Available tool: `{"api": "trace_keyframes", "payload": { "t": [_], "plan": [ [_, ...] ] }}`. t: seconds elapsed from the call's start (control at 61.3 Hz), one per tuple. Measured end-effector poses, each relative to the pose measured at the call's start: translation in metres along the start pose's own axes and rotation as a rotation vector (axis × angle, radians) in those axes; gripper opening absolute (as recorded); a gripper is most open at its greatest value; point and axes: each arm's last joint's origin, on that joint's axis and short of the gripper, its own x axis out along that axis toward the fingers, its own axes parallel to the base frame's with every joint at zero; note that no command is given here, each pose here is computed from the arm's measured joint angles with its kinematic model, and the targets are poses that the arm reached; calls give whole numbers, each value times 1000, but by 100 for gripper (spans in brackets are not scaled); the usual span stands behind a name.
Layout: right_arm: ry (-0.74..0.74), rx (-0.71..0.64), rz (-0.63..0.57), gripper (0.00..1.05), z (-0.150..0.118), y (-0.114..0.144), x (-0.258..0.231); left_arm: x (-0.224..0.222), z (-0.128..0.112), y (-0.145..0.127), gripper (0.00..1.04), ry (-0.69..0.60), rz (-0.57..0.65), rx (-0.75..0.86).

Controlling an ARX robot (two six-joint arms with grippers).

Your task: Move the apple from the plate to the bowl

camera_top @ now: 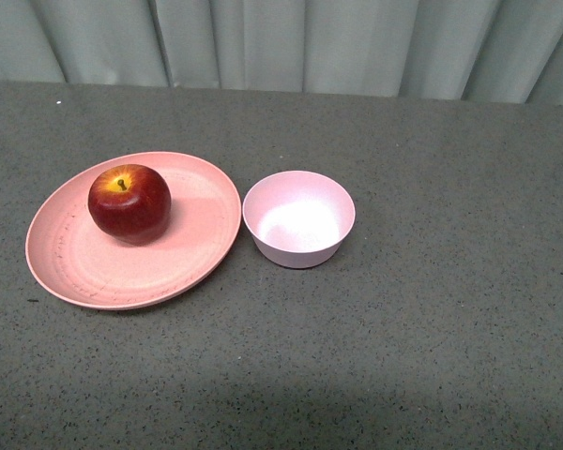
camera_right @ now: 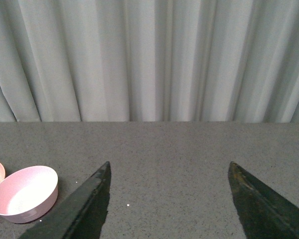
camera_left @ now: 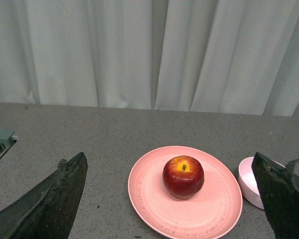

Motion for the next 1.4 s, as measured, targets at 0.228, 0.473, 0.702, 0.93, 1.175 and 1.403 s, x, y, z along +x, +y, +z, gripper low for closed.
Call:
{"api": "trace_keyframes", "payload": {
  "t": [0.228, 0.473, 0.702, 0.93, 1.175, 1.403],
  "plan": [
    [0, 0, 0, 94, 0, 0, 0, 0, 0, 0, 98, 0, 0, 0],
    [0, 0, 0, 95, 0, 0, 0, 0, 0, 0, 98, 0, 0, 0],
    [0, 0, 0, 95, 0, 0, 0, 0, 0, 0, 98, 5, -7, -1],
    [-1, 0, 0, 95, 0, 0, 0, 27, 3, -11, 98, 161, -224, -78],
    [-1, 0, 0, 95, 0, 0, 0, 93, 15, -36, 98, 204, -292, -108],
    [-1, 0, 0, 95, 0, 0, 0, 154, -13, -75, 98, 423, -361, -100]
  ]
}}
